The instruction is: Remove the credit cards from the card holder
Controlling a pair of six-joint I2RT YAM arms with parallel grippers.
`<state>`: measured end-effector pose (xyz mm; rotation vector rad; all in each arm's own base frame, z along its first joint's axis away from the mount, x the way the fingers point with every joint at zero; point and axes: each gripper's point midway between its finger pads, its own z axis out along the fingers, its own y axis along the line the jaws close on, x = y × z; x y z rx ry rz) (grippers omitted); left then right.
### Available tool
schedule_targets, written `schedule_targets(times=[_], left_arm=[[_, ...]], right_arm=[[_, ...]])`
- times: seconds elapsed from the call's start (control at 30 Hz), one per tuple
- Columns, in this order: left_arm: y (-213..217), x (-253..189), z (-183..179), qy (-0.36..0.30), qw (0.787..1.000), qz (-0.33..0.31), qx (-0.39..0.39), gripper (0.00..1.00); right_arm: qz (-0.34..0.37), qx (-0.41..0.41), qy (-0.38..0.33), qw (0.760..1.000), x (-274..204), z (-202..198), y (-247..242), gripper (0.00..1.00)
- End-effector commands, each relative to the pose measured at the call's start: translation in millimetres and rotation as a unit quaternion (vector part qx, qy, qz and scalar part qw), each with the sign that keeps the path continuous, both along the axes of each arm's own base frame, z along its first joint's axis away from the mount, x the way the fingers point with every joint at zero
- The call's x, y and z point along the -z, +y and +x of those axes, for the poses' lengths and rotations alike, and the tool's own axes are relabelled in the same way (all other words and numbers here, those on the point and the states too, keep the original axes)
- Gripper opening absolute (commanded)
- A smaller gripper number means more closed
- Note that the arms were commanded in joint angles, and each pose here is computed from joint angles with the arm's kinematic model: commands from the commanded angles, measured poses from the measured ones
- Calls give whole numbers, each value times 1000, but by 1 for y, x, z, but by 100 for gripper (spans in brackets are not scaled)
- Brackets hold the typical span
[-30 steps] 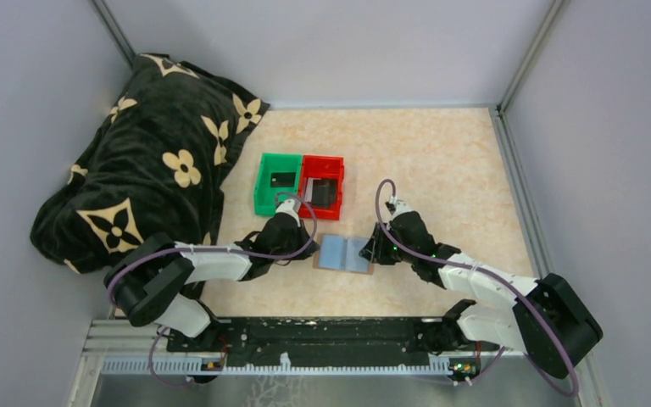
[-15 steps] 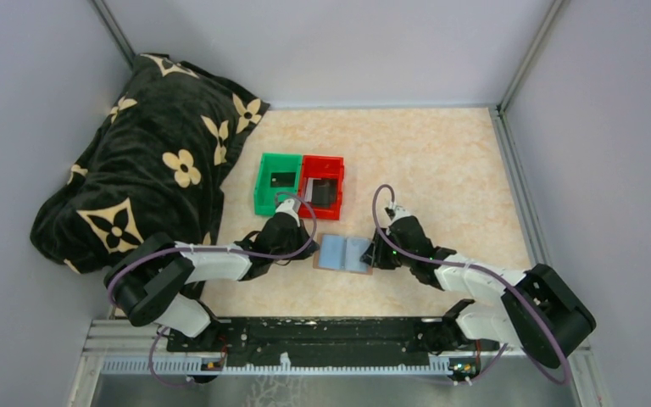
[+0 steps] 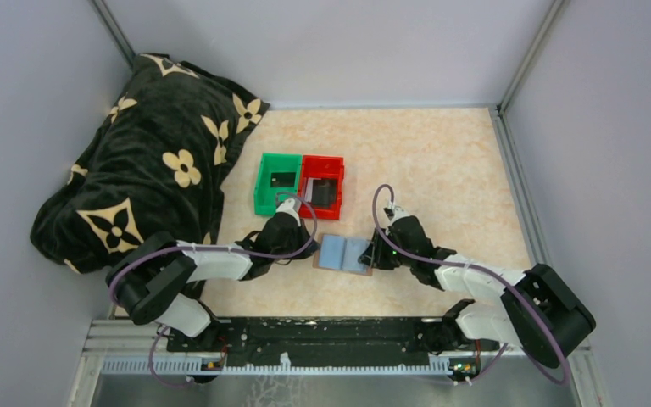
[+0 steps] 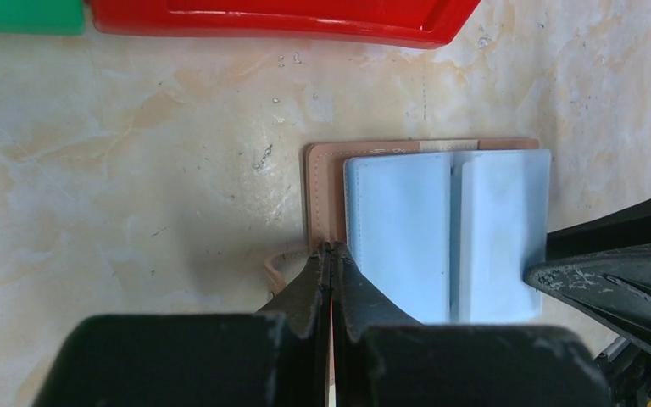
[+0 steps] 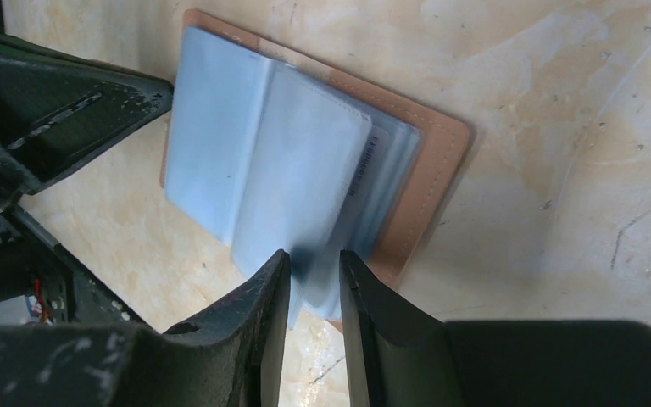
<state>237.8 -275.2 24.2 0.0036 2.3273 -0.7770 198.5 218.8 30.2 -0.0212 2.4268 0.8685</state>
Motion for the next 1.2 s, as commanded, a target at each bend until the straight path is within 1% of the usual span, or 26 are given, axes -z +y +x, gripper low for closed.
schedule_targets(times=[0.0,0.3,0.5,0.67,0.73,0.9,1.0,1.17], left_arm=[[18,44,-31,72,996,55,21,0],[15,48,-32,76,995,51,27,0],[15,49,-34,77,995,50,29,0],[16,51,-35,80,995,51,29,0],[16,51,-35,80,995,50,28,0],[19,49,-37,78,995,52,27,0],[23,44,-35,68,996,53,19,0],[23,32,-29,48,997,55,18,0]], right_arm=[[55,-14,-44,997,-43,13,19,28],[55,-17,-47,997,-47,13,22,28],[65,-35,-60,995,-63,14,39,29],[65,-66,-74,993,-77,15,65,47],[67,-71,-75,992,-78,16,71,50],[49,-57,-77,994,-72,20,65,51],[29,-40,-77,996,-67,20,53,46],[15,-40,-68,997,-50,13,43,46]])
